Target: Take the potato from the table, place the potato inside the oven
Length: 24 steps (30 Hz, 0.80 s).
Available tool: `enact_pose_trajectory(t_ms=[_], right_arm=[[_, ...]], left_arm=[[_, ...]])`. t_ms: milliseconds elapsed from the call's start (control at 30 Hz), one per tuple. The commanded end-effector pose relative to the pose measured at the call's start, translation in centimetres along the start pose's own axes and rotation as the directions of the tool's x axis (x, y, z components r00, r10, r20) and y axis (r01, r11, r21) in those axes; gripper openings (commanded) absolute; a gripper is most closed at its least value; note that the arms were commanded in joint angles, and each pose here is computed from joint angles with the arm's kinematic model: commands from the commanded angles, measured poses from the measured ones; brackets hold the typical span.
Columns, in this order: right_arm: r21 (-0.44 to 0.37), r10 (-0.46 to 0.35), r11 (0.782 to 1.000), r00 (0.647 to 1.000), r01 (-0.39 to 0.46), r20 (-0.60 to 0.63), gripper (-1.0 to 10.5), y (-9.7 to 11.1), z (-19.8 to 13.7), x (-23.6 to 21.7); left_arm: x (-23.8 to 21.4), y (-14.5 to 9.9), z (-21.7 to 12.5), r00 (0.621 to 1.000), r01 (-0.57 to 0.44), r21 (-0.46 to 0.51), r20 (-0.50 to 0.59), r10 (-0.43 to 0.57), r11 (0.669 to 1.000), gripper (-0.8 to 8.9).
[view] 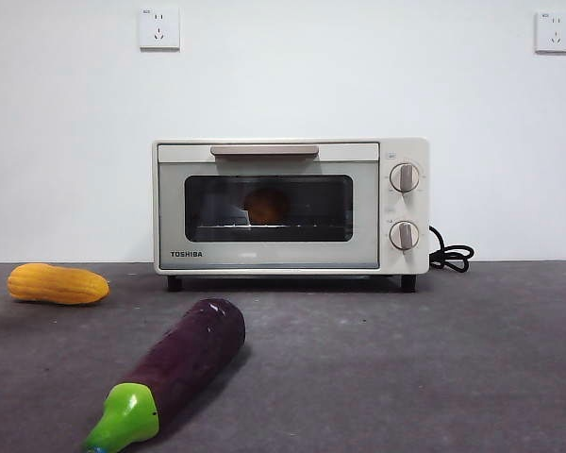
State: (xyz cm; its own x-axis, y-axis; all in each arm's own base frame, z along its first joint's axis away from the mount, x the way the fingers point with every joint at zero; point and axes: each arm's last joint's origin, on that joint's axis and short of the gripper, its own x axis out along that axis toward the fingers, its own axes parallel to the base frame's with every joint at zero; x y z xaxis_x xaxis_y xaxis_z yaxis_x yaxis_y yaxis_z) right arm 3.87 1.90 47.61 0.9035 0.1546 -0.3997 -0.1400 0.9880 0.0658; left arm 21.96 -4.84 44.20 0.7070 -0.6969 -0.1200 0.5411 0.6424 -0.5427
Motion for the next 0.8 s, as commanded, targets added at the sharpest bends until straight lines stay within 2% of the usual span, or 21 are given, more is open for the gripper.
enact_pose_trajectory(t_ms=[33,167,467,500,533,600,700,733,800], right_arm=[[-0.016,-0.009,1.0,1.0,0.009,-0.019,0.0,-0.1,-0.3,0.1],[-0.016,-0.009,1.0,1.0,0.009,-0.019,0.0,-0.1,-0.3,0.1],[-0.016,-0.009,1.0,1.0,0.009,-0.019,0.0,0.0,-0.3,0.1],[-0.016,-0.009,1.0,1.0,0.009,-0.019,0.0,0.0,-0.3,0.1],[-0.016,-0.009,1.0,1.0,0.009,-0.019,0.0,0.0,-0.3,0.1],[-0.016,-0.009,1.0,1.0,0.009,-0.019,0.0,0.0,-0.3,0.1],[-0.016,-0.009,1.0,1.0,0.009,-0.019,0.0,0.0,-0.3,0.1],[-0.016,-0.009,1.0,1.0,0.009,-0.019,0.0,0.0,-0.3,0.1],[-0.016,-0.009,1.0,1.0,0.009,-0.019,0.0,0.0,-0.3,0.1]], left_arm=[[-0.9,-1.0,0.1,1.0,0.02,0.044,0.021,-0.021,0.999,-0.04],[-1.8,-1.6,0.1,0.999,0.022,0.06,0.044,-0.025,0.998,-0.04],[-1.7,-1.4,0.1,0.999,0.012,0.05,0.036,-0.014,0.999,-0.04],[-1.7,-1.3,0.1,0.999,0.01,0.057,0.037,-0.012,0.998,-0.04],[-1.9,-1.3,0.2,0.999,-0.005,0.136,0.049,-0.002,0.991,-0.04],[-2.4,-1.3,0.2,0.997,-0.057,0.306,0.072,0.037,0.95,-0.04],[-2.9,-1.2,-0.5,0.992,-0.118,0.512,0.032,0.118,0.851,-0.04],[-3.1,-1.0,-0.9,0.988,-0.135,0.556,0.009,0.157,0.82,-0.04],[-3.4,-0.6,-1.5,0.971,-0.175,0.6,-0.026,0.238,0.781,-0.04]])
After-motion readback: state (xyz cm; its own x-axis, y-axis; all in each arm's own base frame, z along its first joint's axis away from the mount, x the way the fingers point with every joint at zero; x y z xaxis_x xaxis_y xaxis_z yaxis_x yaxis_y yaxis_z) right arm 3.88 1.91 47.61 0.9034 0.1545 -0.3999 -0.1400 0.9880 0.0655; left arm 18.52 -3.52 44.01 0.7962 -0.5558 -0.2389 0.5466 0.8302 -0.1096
